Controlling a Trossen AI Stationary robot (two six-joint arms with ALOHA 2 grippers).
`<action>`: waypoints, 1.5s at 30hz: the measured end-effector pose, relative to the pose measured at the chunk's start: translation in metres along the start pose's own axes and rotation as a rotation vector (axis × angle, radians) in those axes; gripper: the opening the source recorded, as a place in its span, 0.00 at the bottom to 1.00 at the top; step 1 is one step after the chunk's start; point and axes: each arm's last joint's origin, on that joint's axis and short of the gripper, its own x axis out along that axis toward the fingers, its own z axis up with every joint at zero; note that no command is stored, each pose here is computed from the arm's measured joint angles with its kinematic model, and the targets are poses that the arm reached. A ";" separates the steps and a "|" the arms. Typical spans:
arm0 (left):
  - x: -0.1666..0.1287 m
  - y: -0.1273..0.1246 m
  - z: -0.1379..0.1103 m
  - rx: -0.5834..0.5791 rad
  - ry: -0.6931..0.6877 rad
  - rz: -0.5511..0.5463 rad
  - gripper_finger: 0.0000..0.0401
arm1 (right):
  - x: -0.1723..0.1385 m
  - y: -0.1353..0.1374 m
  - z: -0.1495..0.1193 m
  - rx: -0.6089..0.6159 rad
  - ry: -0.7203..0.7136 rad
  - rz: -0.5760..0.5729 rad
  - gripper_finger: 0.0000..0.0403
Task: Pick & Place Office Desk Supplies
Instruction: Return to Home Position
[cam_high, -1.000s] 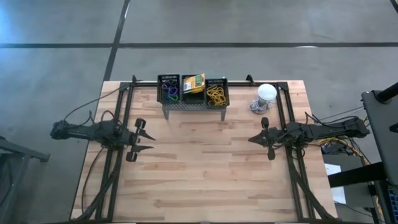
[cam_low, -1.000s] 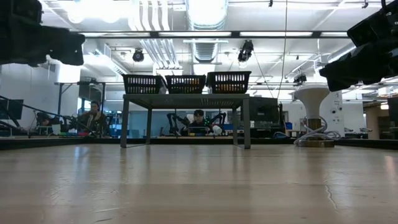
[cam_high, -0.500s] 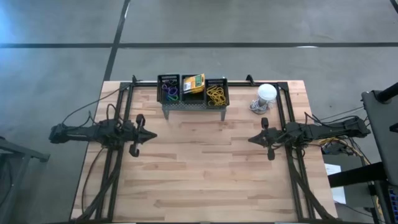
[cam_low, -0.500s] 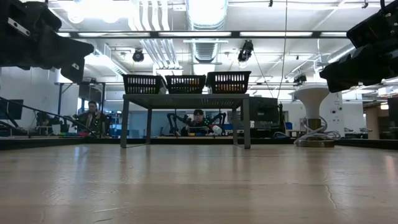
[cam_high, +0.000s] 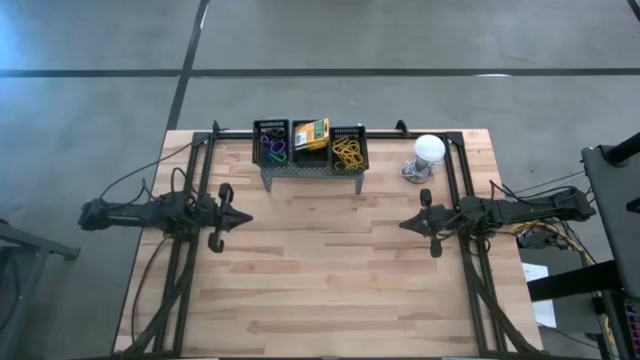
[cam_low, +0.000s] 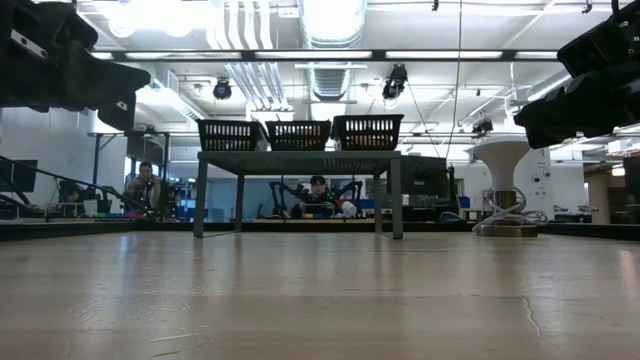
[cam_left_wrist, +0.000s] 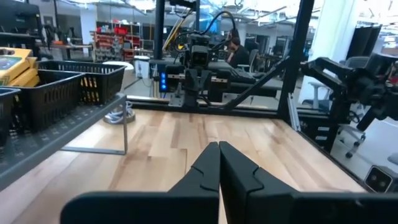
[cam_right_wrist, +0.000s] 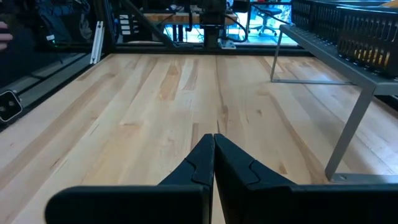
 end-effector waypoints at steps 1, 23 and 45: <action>0.000 0.000 0.000 -0.003 0.000 0.000 0.01 | 0.000 0.000 0.000 0.000 0.000 0.000 0.02; 0.001 0.000 -0.001 0.002 0.008 0.000 0.06 | 0.000 0.000 0.000 0.001 0.000 0.000 0.02; 0.001 0.000 -0.001 0.002 0.010 -0.001 0.06 | -0.018 -0.005 0.025 -0.032 -0.315 -0.042 0.02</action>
